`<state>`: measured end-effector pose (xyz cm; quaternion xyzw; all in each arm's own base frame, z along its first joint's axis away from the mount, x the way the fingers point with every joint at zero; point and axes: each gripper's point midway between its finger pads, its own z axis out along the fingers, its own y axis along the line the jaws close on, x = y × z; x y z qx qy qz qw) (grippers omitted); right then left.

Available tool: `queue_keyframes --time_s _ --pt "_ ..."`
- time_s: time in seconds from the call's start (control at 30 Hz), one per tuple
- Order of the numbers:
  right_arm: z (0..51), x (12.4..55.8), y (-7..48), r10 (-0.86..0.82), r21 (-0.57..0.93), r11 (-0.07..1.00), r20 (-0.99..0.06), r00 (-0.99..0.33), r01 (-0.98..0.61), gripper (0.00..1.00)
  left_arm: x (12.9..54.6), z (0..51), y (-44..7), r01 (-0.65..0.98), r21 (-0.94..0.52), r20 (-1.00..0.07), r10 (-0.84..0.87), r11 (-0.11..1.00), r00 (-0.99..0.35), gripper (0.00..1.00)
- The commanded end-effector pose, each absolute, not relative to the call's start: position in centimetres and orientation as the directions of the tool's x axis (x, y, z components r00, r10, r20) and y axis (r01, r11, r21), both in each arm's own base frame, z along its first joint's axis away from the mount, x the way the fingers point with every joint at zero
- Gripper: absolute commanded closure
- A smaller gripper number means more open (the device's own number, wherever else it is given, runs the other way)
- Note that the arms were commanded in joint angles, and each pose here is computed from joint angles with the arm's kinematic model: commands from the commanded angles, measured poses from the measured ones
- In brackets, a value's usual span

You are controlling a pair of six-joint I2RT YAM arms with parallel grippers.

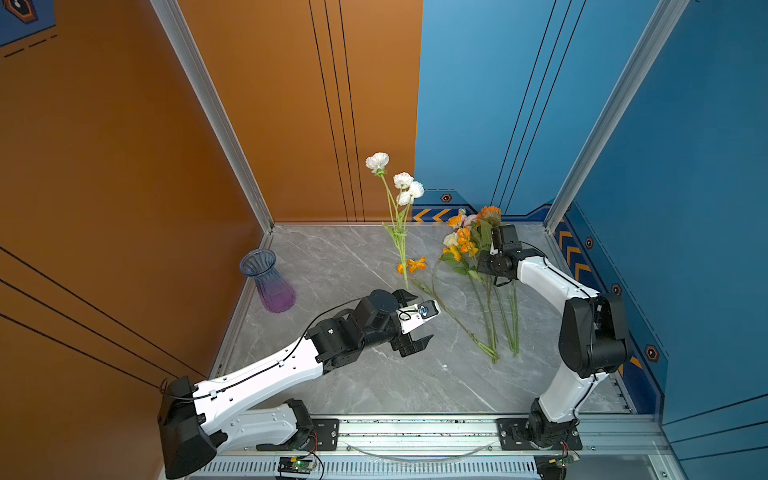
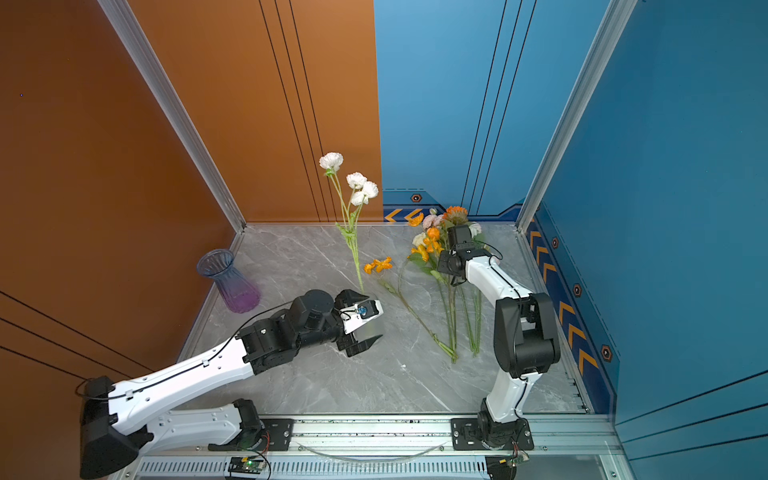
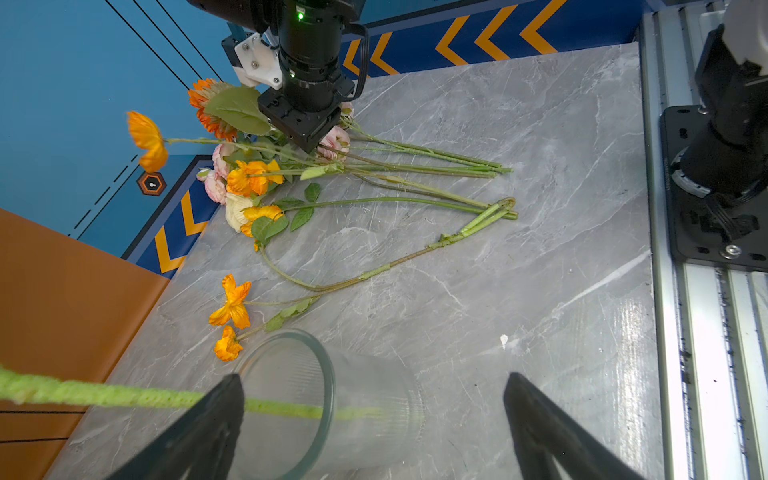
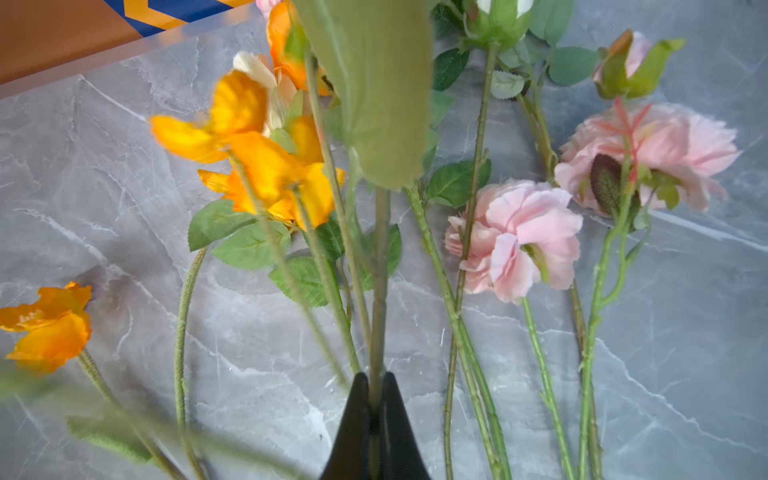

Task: Arrange the flowers into the vase
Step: 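Lower the right gripper into the pile and grasp the orange gerbera stem, then lift the orange gerbera upright with the right gripper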

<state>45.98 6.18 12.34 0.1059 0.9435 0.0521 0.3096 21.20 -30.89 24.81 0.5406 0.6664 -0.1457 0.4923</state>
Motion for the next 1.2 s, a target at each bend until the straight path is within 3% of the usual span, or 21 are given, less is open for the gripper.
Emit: queue_keyframes --time_s 0.0,0.3,0.47,0.67,0.83,0.93,1.17 --pt "14.1 44.6 6.2 0.243 0.198 0.967 -0.548 -0.801 0.158 1.00 21.2 24.9 -30.2 0.858 0.350 -0.808 0.584 0.376 0.073 0.02" --pt "15.3 43.4 6.1 0.237 0.207 0.968 -0.546 -0.803 0.145 1.00 21.2 25.2 -30.0 0.855 0.355 -0.809 0.583 0.378 0.078 0.02" --pt "16.5 40.9 2.2 0.237 0.077 0.969 -0.541 -0.807 0.233 1.00 21.3 25.2 -30.0 0.854 0.355 -0.809 0.582 0.381 0.076 0.02" --pt "21.5 40.0 1.9 0.233 0.132 0.972 -0.642 -0.731 0.194 1.00 21.4 25.9 -29.6 0.848 0.357 -0.818 0.570 0.392 0.081 0.02" --pt "29.6 40.1 6.3 0.247 0.282 0.959 -0.842 -0.479 -0.003 1.00 21.1 28.1 -28.4 0.844 0.348 -0.851 0.514 0.408 0.103 0.02" --pt "34.8 39.0 10.3 0.220 0.269 0.949 -0.939 -0.265 -0.163 1.00 20.7 30.8 -26.5 0.842 0.329 -0.891 0.435 0.427 0.128 0.02" --pt "43.4 34.7 17.3 0.249 0.201 0.914 -0.964 0.096 -0.353 1.00 20.8 33.2 -21.8 0.754 0.400 -0.887 0.427 0.521 0.176 0.02"
